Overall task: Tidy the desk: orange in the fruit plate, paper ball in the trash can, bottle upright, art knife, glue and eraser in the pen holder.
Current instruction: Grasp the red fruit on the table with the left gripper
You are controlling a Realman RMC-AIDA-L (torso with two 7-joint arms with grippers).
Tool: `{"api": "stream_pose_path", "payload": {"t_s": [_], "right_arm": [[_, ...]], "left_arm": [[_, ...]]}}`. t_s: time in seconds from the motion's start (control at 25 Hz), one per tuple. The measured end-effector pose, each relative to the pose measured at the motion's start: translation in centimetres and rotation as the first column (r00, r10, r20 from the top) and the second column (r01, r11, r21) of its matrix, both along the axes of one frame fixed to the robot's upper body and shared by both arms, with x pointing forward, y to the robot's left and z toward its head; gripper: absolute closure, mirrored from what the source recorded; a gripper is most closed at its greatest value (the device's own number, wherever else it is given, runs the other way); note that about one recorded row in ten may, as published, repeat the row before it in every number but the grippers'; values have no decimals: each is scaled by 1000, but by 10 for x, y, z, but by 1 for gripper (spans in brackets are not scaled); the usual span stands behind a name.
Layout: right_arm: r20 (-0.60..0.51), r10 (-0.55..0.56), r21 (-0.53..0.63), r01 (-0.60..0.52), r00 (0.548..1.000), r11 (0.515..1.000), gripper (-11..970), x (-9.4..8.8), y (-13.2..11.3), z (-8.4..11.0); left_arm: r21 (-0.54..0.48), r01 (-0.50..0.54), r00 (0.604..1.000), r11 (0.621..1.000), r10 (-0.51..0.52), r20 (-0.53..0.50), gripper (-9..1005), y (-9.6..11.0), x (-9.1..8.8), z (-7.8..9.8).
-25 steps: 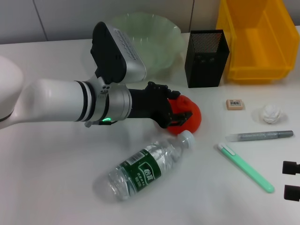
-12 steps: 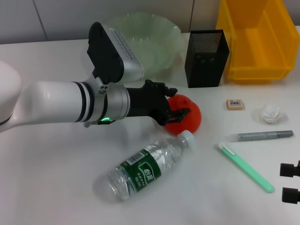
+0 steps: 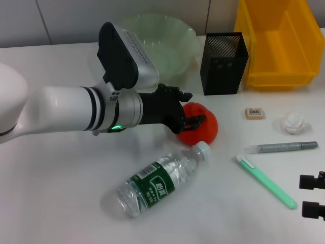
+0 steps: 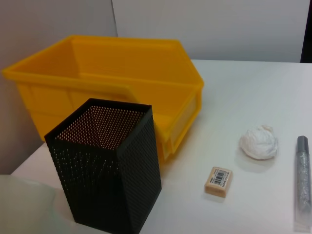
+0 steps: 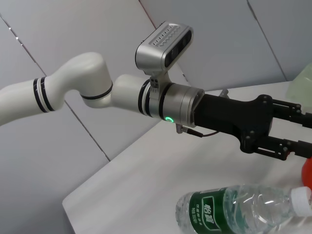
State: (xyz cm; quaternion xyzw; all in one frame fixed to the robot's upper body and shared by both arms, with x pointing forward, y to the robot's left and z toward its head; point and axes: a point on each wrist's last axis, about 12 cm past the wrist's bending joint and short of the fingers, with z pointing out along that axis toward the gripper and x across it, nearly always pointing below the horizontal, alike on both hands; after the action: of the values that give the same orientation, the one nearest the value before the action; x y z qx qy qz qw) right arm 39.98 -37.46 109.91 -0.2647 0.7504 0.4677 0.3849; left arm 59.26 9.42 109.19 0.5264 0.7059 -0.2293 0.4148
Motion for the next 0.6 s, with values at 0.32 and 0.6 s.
{"api": "stream_pose_path", "payload": {"t_s": [0.32, 0.6], "right_arm": [[5, 12, 10, -12, 1000, 1000, 199, 5, 3, 0], [-3, 24, 7, -24, 1000, 1000, 199, 5, 4, 0]], "left_arm": [[23, 34, 999, 999, -33, -19, 392, -4, -7, -7], [29, 26, 1000, 999, -25, -18, 393, -4, -8, -9]]}}
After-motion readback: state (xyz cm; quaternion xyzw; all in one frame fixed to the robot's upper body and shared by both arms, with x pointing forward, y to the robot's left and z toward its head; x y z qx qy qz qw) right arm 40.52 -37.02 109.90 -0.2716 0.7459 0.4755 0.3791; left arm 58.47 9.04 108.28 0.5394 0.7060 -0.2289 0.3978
